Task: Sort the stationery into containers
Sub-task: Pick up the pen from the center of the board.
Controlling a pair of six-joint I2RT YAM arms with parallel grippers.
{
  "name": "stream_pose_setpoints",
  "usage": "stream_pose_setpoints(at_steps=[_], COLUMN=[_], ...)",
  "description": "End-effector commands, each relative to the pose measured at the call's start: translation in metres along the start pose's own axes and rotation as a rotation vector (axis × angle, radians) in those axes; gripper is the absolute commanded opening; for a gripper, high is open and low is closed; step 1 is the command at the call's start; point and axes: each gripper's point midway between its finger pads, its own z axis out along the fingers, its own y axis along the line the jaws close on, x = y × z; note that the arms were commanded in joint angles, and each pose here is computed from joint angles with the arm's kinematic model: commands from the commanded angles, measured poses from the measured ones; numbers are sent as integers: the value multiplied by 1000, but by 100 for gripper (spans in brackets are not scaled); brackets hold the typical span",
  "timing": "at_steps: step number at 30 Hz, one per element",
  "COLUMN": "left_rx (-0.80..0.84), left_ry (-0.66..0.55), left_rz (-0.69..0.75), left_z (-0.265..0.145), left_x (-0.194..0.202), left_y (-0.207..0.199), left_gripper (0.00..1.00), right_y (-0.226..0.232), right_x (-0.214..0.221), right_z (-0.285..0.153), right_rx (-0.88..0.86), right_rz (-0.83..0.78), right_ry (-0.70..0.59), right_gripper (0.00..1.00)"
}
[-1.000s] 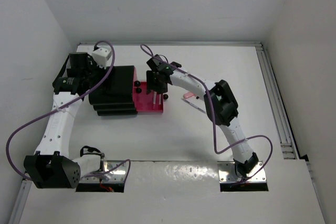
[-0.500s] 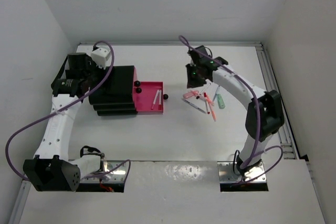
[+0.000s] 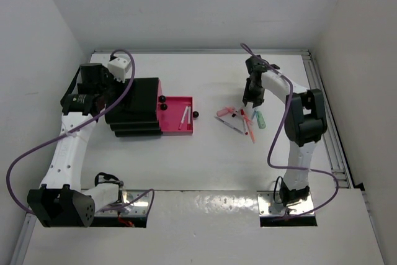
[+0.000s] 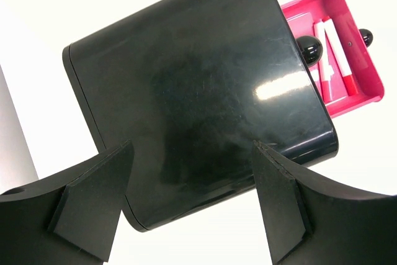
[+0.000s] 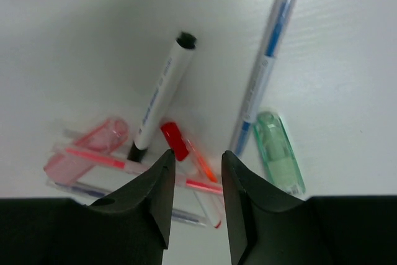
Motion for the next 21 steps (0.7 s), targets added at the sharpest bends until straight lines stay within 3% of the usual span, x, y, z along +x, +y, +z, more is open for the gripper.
stream_pose_setpoints(at_steps=[1,12,21], left_rx=[-16,-14,-13], left_ry=[-22,-3,22], left_rz=[9,-19,-19], left_z=[0,6,10], left_x=[-5,-2,3], left_y=[6,6,6], left_gripper=[83,83,82], right_y=[20,22,37], right_x=[-29,-35,-30], right_z=[-4,31,53], right_rx=[-46,-2,-44], right_rz=[42,67,83], right_ry=[-66,-41,11], right_gripper=[36,44,34])
